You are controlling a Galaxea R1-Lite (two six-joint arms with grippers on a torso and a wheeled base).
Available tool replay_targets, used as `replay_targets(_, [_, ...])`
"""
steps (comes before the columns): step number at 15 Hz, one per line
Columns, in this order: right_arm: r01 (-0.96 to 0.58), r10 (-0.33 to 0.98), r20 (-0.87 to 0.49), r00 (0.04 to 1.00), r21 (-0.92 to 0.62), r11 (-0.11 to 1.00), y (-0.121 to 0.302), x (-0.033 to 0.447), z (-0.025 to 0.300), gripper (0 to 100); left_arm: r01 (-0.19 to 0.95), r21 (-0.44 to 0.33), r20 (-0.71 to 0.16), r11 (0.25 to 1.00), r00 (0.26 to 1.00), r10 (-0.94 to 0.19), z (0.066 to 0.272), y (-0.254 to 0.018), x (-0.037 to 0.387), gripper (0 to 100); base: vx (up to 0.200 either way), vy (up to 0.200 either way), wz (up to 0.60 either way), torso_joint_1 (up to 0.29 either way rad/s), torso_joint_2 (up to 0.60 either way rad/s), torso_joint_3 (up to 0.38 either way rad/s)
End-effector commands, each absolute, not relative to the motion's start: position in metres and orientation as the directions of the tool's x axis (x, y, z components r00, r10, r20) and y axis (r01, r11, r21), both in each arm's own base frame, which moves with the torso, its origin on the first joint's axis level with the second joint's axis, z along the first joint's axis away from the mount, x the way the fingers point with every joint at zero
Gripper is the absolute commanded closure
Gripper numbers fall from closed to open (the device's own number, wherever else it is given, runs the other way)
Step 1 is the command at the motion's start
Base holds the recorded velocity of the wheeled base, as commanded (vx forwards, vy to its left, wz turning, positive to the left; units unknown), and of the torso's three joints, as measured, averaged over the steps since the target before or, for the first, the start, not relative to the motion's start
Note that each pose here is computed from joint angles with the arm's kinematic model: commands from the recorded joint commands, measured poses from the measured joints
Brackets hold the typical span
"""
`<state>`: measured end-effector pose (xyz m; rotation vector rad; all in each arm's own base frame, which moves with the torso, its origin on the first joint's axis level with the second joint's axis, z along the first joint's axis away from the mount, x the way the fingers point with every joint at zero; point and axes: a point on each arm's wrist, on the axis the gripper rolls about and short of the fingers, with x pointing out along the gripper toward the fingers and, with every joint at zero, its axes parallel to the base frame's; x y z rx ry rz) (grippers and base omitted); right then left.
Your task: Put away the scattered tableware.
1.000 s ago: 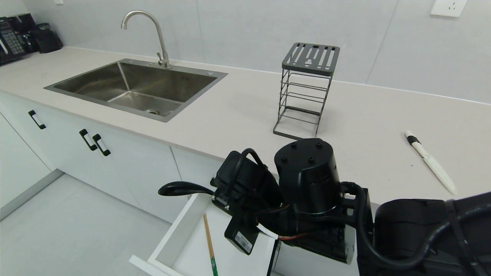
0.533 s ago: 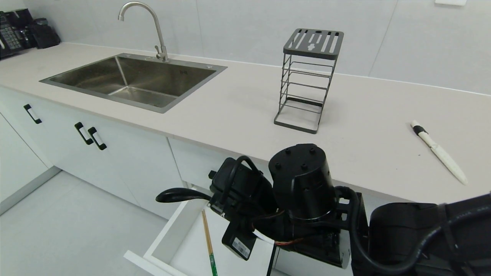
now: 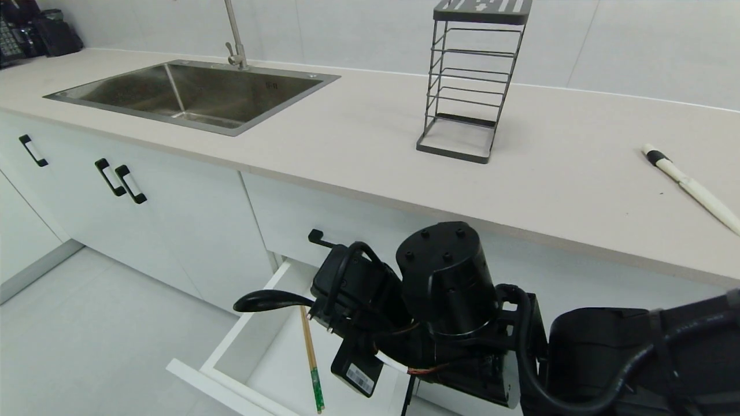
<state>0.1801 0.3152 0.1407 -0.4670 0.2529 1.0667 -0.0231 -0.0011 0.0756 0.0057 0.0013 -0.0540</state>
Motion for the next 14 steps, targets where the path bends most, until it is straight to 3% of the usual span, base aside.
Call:
replay_targets(1, [-0.880, 0.776, -0.416, 0.473, -0.248, 0.404, 0.316, 0.179, 0.141, 100, 0.054, 0.006, -0.002, 0.999, 0.999, -0.054, 0.076, -0.001, -0.023, 0, 0.000, 0.000, 0.00, -0.261, 0.35, 0.129])
replay_targets(7, [-0.880, 0.773, -0.422, 0.474, -0.249, 0.403, 0.317, 0.179, 0.139, 100, 0.054, 0.006, -0.002, 0.999, 0.999, -0.054, 0.076, -0.001, -0.023, 0, 0.000, 0.000, 0.00, -0.241, 0.32, 0.123])
replay_targets(14, [-0.903, 0.780, -0.455, 0.429, -0.228, 0.363, 0.317, 0.165, 0.128, 100, 0.054, 0.006, -0.003, 0.999, 0.999, -0.054, 0.075, -0.001, -0.023, 0, 0.000, 0.000, 0.00, -0.025, 0.16, 0.058])
